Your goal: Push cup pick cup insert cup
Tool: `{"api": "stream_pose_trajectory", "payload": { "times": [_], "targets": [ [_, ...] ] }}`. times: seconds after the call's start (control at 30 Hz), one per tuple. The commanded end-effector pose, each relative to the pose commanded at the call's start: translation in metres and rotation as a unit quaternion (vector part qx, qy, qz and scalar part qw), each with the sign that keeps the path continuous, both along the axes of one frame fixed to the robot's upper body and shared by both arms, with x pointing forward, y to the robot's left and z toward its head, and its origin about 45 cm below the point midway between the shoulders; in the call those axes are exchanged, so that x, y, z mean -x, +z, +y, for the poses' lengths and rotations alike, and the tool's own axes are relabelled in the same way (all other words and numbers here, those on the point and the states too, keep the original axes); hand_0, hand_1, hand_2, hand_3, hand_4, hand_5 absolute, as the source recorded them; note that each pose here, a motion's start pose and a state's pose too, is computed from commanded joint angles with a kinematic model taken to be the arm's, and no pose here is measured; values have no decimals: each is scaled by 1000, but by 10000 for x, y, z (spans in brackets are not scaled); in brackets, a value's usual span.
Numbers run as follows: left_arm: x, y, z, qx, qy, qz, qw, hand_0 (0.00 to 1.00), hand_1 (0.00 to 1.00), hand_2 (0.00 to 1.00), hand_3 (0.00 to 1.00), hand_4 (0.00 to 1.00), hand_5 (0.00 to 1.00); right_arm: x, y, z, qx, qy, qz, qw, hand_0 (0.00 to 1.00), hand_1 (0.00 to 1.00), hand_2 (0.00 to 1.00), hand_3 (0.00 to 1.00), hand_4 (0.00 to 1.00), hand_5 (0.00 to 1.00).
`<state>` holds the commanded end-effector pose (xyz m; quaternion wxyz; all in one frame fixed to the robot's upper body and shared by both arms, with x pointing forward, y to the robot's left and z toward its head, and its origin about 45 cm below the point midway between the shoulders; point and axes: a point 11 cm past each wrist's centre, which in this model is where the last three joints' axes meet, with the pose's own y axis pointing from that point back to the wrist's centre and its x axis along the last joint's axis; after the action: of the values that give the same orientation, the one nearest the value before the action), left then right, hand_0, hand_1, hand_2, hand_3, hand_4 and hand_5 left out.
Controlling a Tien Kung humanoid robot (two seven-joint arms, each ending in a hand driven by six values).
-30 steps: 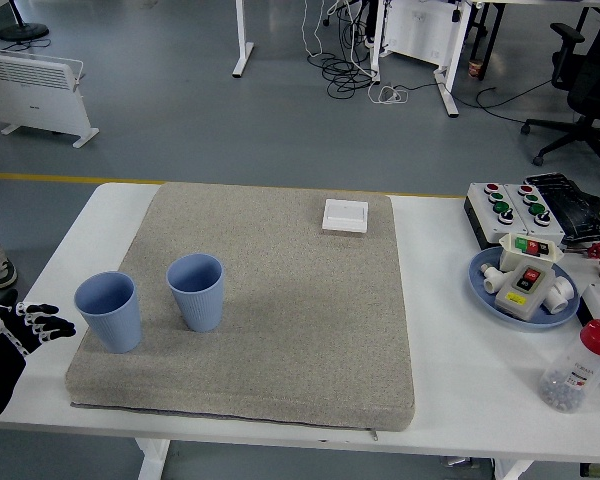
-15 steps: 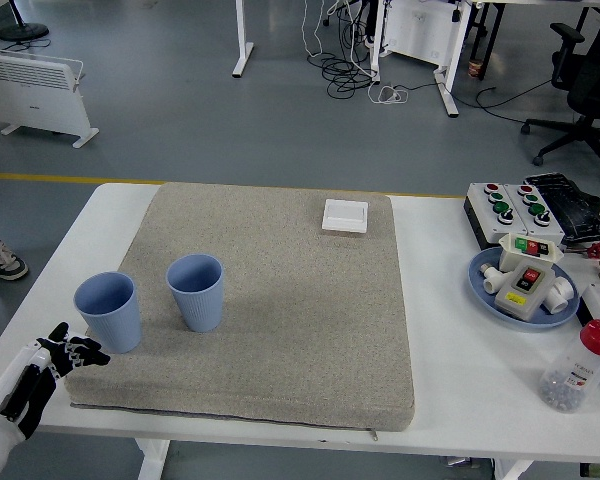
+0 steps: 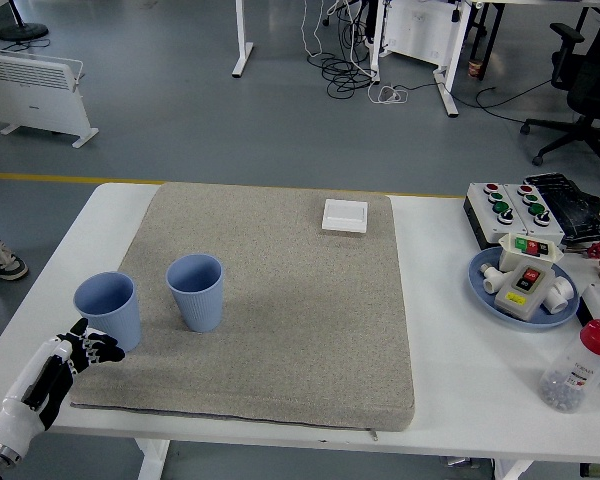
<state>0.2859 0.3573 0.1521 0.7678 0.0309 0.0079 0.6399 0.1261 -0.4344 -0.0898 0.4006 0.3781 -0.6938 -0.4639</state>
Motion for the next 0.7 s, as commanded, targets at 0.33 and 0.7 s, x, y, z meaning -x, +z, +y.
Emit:
{"api": "stream_pose_trajectory", "payload": {
  "times": [0.33,0.7],
  "targets": [
    [-101,-41,-51,0,-7,10,1000,588,536,475,444,611,998,-22,5,2,0,-1,-3,1000,744,696,681,581,184,542],
    [-164,-88,-43,-1,-5,18,1000,607,540,476,444,608,998,-29,7,2,0,0,-3,1000,745,696,681,581,185,541]
  ]
}}
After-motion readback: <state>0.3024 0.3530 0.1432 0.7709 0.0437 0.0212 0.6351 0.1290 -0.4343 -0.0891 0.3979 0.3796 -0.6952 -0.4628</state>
